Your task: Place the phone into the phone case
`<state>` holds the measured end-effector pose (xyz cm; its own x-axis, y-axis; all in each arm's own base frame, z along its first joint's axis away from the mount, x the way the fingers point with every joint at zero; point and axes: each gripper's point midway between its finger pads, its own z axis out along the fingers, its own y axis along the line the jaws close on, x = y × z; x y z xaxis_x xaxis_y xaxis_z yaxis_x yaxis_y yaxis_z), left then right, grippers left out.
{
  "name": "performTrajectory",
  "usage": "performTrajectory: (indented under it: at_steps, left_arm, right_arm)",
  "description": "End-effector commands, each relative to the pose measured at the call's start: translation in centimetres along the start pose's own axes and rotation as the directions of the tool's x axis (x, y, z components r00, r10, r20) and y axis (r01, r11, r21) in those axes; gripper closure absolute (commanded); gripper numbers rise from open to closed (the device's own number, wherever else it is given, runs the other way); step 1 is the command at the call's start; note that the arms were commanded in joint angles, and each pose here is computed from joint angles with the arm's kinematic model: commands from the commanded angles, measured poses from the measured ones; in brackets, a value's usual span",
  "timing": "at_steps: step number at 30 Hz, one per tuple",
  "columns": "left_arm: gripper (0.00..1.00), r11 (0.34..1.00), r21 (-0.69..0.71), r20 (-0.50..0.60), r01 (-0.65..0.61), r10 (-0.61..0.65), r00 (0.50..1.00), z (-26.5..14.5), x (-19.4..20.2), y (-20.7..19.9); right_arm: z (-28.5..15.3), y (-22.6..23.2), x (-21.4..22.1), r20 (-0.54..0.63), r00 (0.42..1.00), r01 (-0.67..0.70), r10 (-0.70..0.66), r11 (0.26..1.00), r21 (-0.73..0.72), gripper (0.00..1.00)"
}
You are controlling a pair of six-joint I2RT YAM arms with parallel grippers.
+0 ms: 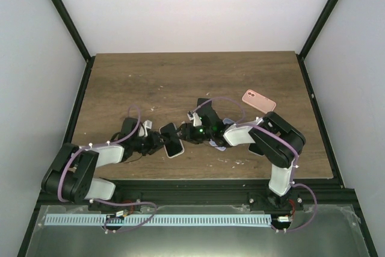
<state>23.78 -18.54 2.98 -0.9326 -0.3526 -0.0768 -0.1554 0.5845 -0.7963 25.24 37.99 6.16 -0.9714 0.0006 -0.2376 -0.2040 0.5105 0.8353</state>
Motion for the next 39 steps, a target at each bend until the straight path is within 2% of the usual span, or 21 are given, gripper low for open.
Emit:
performTrajectory:
  at_steps: [1, 7, 16, 19, 24, 32, 39]
  left_arm:
    - [0.56, 1.000, 0.006, -0.044, -0.011, 0.011, 0.999, 0.2, 1.3, 0.0]
    - [0.59, 1.000, -0.014, -0.052, -0.012, 0.012, 0.999, 0.3, 1.5, 0.7]
    - [0.60, 0.999, -0.039, -0.041, -0.030, 0.028, 0.999, 0.0, 1.3, 0.9]
    - [0.60, 0.999, -0.040, -0.042, -0.029, 0.028, 0.999, 0.0, 1.4, 0.9]
    - [0.60, 0.999, -0.042, -0.041, -0.034, 0.032, 0.999, -0.1, 1.4, 0.9]
    - [0.60, 0.999, -0.043, -0.042, -0.029, 0.027, 0.999, -0.1, 1.4, 0.9]
    - [0.56, 1.000, -0.012, -0.043, -0.027, 0.027, 0.999, -0.4, 1.6, 0.1]
  right_arm:
    - [0.2, 4.1, -0.2, -0.024, 0.999, 0.027, -0.032, 0.986, -0.164, 0.41]
    - [0.2, 4.5, 0.6, -0.052, 0.998, 0.020, -0.032, 0.976, -0.216, 0.41]
    - [0.7, 3.6, 1.1, -0.081, 0.996, 0.010, -0.025, 0.982, -0.190, 0.42]
    - [0.8, 3.1, 1.1, -0.079, 0.996, 0.016, -0.029, 0.986, -0.164, 0.50]
    - [0.6, 3.0, 0.8, -0.067, 0.997, 0.038, -0.048, 0.990, -0.138, 0.72]
    - [0.5, 2.8, 0.7, -0.058, 0.996, 0.055, -0.062, 0.991, -0.120, 0.99]
    - [-0.1, 2.7, 0.5, -0.034, 0.996, 0.075, -0.078, 0.993, -0.090, 0.99]
